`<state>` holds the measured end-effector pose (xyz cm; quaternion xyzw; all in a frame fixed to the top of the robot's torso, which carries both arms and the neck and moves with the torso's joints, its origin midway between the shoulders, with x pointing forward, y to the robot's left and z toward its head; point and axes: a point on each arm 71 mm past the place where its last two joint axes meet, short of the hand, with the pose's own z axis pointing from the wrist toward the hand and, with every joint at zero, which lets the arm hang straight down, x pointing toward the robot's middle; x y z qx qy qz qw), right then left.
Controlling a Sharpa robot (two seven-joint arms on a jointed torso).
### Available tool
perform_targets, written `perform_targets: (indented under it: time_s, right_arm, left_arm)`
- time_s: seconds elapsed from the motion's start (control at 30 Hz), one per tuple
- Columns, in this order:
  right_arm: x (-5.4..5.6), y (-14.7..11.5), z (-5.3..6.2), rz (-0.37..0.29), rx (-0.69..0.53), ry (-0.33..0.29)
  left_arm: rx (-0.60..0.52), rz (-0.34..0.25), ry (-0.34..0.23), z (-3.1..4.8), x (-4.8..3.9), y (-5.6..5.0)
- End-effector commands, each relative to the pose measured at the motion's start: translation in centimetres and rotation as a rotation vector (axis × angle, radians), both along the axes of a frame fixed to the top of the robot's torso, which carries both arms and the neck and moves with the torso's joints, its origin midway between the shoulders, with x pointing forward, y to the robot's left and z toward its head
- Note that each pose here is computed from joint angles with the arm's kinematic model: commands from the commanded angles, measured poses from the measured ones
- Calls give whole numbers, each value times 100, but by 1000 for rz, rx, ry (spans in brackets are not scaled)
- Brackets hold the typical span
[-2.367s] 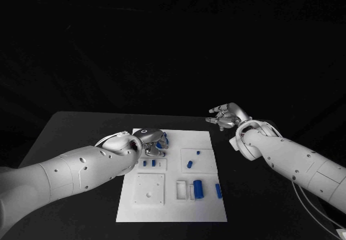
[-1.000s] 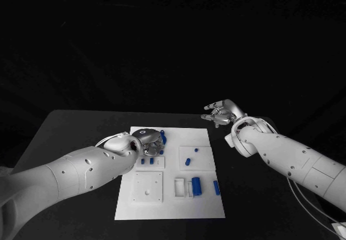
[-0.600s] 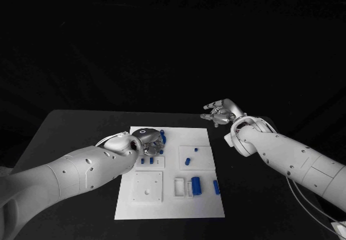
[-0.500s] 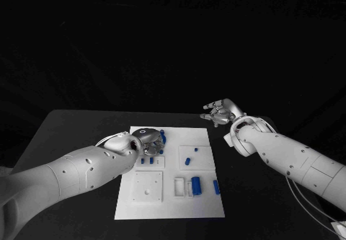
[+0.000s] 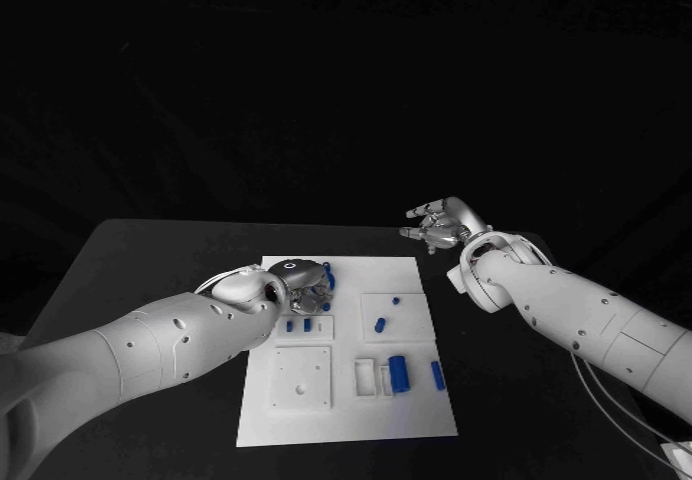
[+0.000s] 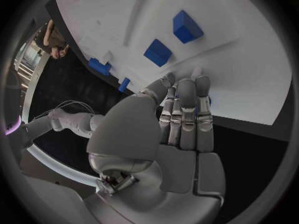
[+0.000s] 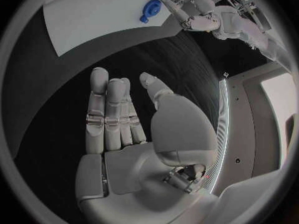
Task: Assemble the parts on the task board
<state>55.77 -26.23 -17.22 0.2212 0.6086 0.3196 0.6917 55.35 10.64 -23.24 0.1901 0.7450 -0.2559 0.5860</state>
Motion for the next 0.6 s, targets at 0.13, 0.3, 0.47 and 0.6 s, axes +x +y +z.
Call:
perform_targets:
  time_s: [0.13, 0.3, 0.47, 0.6]
  right_arm:
    - [-1, 11, 5, 7, 2, -8]
    - [0, 11, 3, 7, 2, -8]
    - [0, 7, 3, 6, 2, -7]
    - [0, 2, 1, 5, 1, -6]
  left_arm:
    - [20, -37, 55, -90, -64, -64]
    - [15, -31, 45, -82, -61, -68]
    - [7, -22, 25, -68, -55, -56]
    - [3, -24, 10, -57, -64, -54]
